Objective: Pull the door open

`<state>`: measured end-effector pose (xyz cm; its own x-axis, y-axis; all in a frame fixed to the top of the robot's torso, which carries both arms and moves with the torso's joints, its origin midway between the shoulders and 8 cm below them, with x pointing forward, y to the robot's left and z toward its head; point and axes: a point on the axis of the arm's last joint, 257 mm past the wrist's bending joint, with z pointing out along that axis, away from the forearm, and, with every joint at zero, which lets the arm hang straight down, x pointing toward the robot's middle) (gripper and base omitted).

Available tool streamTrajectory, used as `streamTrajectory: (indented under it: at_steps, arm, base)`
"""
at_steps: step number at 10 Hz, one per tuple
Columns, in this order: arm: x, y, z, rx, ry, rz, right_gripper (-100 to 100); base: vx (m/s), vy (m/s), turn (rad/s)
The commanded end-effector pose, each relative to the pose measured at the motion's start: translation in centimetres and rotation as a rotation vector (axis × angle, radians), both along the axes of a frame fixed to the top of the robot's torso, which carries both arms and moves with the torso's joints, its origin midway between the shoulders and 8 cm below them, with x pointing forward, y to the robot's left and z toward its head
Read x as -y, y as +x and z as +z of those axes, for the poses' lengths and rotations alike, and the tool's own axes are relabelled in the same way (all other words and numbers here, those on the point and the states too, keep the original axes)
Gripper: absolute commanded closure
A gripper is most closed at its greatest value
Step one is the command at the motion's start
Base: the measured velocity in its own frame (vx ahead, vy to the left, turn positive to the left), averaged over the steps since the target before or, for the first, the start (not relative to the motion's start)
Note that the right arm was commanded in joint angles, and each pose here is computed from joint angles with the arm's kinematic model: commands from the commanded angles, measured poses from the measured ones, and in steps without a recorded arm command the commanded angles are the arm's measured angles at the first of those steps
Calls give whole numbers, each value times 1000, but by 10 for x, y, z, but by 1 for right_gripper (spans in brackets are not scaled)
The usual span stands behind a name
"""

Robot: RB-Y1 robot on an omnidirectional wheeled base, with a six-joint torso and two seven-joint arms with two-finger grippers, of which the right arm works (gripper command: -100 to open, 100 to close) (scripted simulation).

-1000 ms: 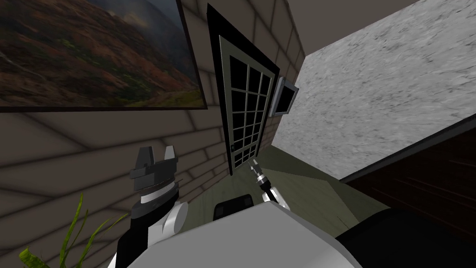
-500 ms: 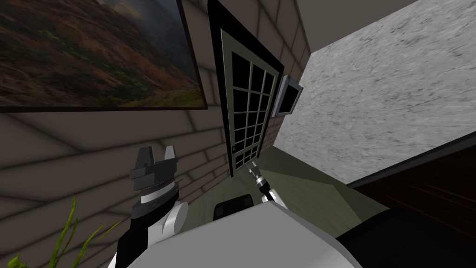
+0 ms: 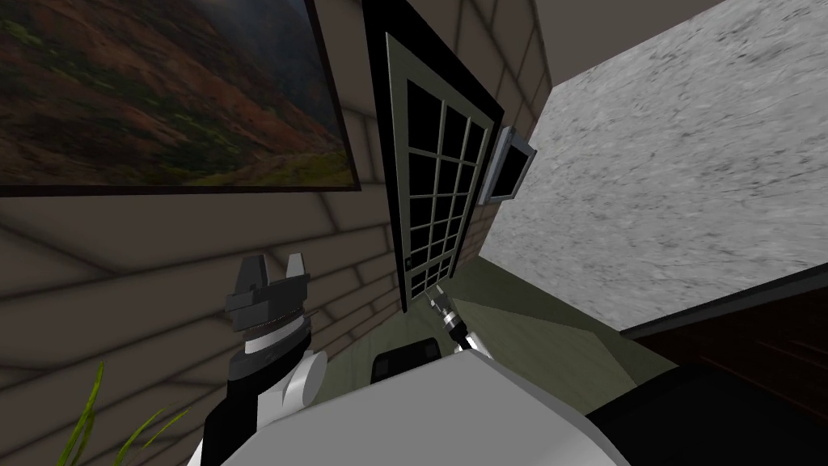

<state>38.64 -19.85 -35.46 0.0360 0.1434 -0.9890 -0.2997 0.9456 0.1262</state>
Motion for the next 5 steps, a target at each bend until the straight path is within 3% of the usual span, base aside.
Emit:
streamTrajectory:
  at_steps: [1, 5]
  arm:
    - [-6, -4, -8, -8, -23, 9, -100]
    - [-28, -15, -33, -30, -89, 43, -100]
  base:
    - [91, 6, 19]
    - [135, 1, 1]
